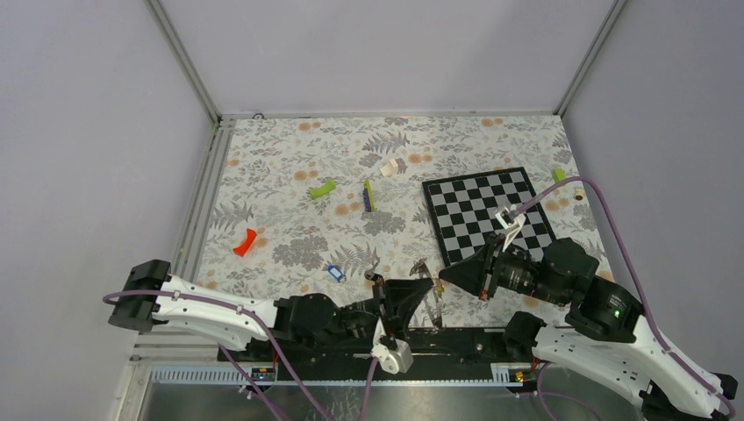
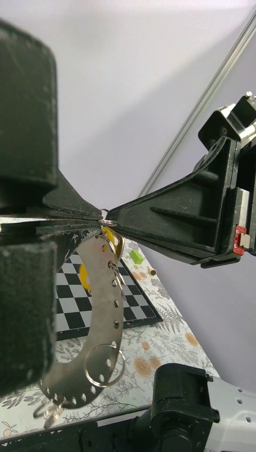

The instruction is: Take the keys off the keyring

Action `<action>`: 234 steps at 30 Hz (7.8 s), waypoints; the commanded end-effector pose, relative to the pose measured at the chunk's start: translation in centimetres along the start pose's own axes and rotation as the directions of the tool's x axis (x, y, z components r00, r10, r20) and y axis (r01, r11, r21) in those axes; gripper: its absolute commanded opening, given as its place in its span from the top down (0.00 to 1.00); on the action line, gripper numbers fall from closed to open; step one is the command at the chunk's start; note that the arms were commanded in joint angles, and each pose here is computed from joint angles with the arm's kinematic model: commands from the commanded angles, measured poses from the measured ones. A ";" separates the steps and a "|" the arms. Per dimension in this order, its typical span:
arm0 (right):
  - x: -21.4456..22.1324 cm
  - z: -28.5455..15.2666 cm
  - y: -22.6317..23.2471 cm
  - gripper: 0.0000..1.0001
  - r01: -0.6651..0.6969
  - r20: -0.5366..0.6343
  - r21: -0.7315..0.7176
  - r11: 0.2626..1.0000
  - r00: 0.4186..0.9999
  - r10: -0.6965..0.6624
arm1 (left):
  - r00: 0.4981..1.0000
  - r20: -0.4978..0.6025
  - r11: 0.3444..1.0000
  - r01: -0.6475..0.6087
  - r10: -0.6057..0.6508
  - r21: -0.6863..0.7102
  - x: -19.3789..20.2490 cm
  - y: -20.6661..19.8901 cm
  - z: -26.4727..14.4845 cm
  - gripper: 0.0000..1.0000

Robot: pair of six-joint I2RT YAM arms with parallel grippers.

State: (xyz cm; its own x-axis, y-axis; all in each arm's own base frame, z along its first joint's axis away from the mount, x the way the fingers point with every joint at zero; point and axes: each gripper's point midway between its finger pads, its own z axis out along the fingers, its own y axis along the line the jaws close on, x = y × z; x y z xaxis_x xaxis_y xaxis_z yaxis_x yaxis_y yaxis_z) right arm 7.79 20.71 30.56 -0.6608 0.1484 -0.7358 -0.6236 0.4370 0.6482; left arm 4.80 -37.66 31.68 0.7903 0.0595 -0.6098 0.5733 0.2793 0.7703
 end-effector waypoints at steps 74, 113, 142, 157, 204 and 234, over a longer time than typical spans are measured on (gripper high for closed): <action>-4.0 -2.3 3.9 1.00 0.088 0.281 -0.224 0.971 0.959 -0.022 | 0.959 0.053 0.913 -0.249 0.280 -0.324 -6.3 9.4 -1.6 1.00; -5.1 -4.0 4.8 0.78 0.320 0.398 -0.216 0.922 0.891 -0.216 | 0.964 0.235 0.993 -0.113 0.120 -0.045 -8.2 5.9 -2.7 1.00; -4.5 -5.7 4.6 0.61 0.587 0.435 -0.147 0.796 0.761 -0.481 | 0.852 0.380 0.919 0.395 -0.361 -0.013 -13.8 10.9 -2.4 1.00; -4.0 -7.0 6.2 0.61 0.614 0.456 -0.220 0.758 0.751 -0.477 | 0.583 0.362 0.589 0.801 -0.727 -0.109 -10.7 13.3 -4.0 1.00; -2.2 -2.2 5.9 0.71 0.484 0.442 -0.366 0.795 0.842 -0.309 | 0.366 0.263 0.431 0.866 -0.893 0.255 -7.3 12.8 -0.4 1.00; -0.7 0.4 5.1 0.72 0.410 0.376 -0.419 0.810 0.891 -0.256 | 0.310 0.256 0.396 0.799 -0.916 0.452 -7.7 10.9 0.4 1.00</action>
State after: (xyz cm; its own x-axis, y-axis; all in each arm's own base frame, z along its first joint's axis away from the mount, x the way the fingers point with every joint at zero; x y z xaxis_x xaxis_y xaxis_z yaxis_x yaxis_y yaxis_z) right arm 5.61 23.93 33.41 -0.3075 0.3351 -0.8906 -0.9398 0.0397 0.3395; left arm 6.35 -36.83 42.12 -0.2458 -0.3956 -0.8849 0.9642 -0.1933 -0.1814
